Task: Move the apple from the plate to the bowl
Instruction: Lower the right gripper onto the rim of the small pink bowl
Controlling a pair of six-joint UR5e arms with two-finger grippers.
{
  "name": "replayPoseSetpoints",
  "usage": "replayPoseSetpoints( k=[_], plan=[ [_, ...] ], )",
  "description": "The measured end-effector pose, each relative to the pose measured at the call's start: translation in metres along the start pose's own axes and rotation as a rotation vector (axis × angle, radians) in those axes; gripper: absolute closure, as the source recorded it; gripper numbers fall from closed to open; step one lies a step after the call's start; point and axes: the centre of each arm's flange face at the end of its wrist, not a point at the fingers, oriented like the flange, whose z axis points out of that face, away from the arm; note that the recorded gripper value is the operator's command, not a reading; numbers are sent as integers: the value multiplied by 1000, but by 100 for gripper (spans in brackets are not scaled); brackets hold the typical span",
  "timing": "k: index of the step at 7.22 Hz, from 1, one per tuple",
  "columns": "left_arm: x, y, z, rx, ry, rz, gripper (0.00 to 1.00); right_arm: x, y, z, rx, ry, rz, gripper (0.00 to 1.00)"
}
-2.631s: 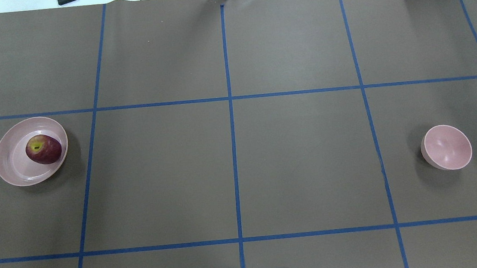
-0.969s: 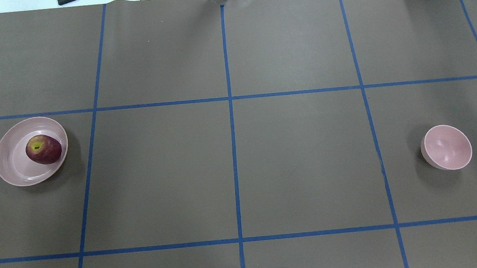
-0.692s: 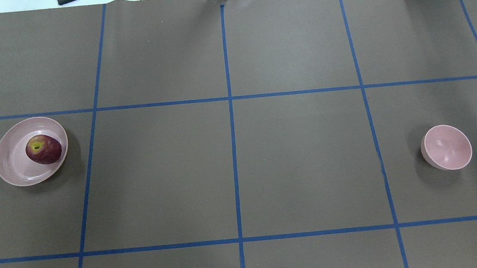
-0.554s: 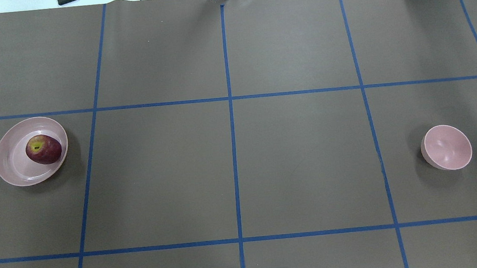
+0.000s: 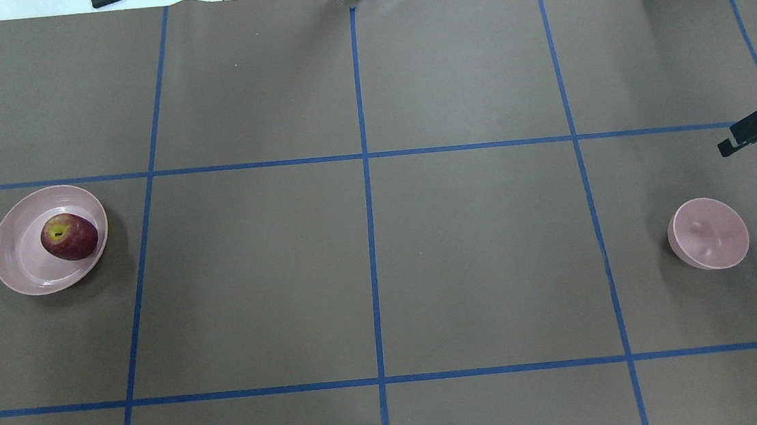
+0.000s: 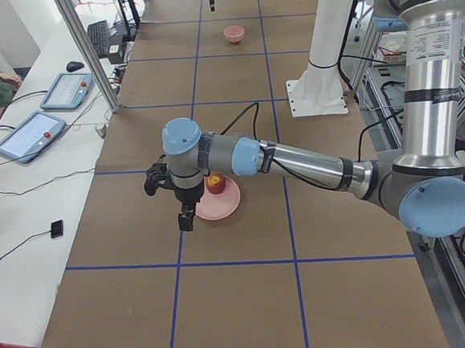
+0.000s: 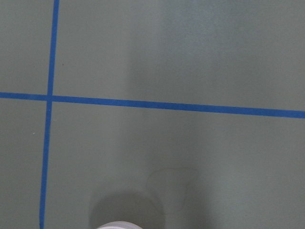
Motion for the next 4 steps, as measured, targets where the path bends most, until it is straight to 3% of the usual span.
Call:
replayPoseSetpoints(
  k=[2,4],
  plan=[
    [2,-1,-1,4,10,-9,1,10,33,32,-38,-17,-35,0],
    [5,-1,-1,4,32,-10,1,22,44,49,-68,-11,-38,0]
  ],
)
